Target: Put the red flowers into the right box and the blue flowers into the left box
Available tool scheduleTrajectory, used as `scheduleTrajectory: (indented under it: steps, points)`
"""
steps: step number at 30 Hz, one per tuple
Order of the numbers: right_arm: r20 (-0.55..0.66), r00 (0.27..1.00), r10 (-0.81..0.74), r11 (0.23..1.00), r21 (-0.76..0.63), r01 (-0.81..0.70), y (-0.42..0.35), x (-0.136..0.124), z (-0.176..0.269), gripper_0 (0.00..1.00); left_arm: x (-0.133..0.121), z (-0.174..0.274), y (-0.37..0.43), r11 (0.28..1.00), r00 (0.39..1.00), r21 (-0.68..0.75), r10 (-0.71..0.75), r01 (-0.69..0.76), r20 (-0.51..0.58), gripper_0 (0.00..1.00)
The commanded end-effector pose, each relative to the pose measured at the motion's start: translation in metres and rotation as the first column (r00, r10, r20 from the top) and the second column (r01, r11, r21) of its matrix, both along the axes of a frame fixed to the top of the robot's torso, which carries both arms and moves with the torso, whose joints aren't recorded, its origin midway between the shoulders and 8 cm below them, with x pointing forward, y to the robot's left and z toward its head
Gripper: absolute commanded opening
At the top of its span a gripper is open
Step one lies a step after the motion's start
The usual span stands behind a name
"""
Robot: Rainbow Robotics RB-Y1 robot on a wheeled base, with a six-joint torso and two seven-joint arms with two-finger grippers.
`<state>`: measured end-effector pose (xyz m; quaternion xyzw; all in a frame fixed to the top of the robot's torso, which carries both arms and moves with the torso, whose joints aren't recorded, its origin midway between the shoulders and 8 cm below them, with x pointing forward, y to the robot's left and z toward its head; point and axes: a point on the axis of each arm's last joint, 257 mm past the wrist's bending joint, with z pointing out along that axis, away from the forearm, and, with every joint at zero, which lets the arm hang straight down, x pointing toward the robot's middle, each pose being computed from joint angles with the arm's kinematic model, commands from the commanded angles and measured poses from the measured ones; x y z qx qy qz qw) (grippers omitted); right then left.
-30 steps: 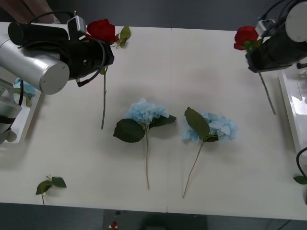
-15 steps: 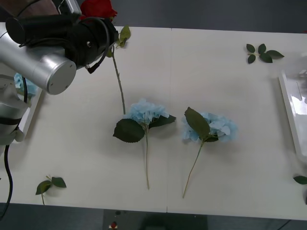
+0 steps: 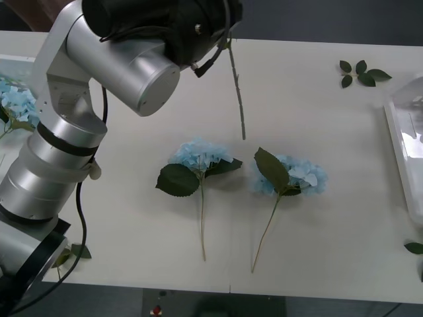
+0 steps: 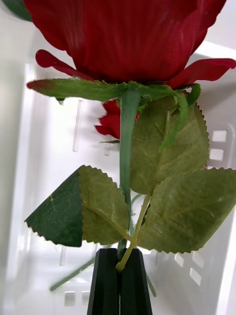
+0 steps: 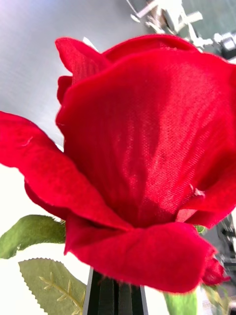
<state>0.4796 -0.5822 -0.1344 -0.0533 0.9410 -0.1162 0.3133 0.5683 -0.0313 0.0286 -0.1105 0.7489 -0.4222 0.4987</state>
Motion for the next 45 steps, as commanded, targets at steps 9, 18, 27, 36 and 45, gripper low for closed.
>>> scheduleTrajectory:
  steps: [9, 18, 27, 36, 45]
  points:
    - [0.03, 0.999, -0.03, 0.996, -0.088, 0.033, -0.041, -0.01, -0.027, 0.0, -0.012, 0.041, -0.107, 0.975, 0.957, -0.041, -0.204, 0.216, 0.205, 0.0]
    - [0.042, 0.999, -0.03, 0.994, -0.1, 0.034, -0.048, 0.005, -0.069, 0.0, -0.034, 0.054, -0.159, 0.939, 0.932, -0.111, -0.298, 0.325, 0.207, 0.0]
    - [0.064, 0.998, -0.008, 0.997, -0.077, 0.012, -0.032, 0.018, -0.087, 0.08, -0.044, 0.073, -0.17, 0.895, 0.936, -0.28, -0.313, 0.348, 0.161, 0.0]
    - [0.097, 0.995, 0.027, 1.0, -0.01, -0.026, -0.013, 0.025, -0.087, 1.0, -0.043, 0.082, -0.167, 0.87, 0.943, -0.365, -0.302, 0.332, 0.138, 0.0]
    - [0.132, 0.972, 0.195, 0.981, -0.027, -0.194, 0.013, 0.032, -0.062, 1.0, -0.046, 0.074, -0.172, 0.87, 0.941, -0.357, -0.315, 0.339, 0.126, 0.0]
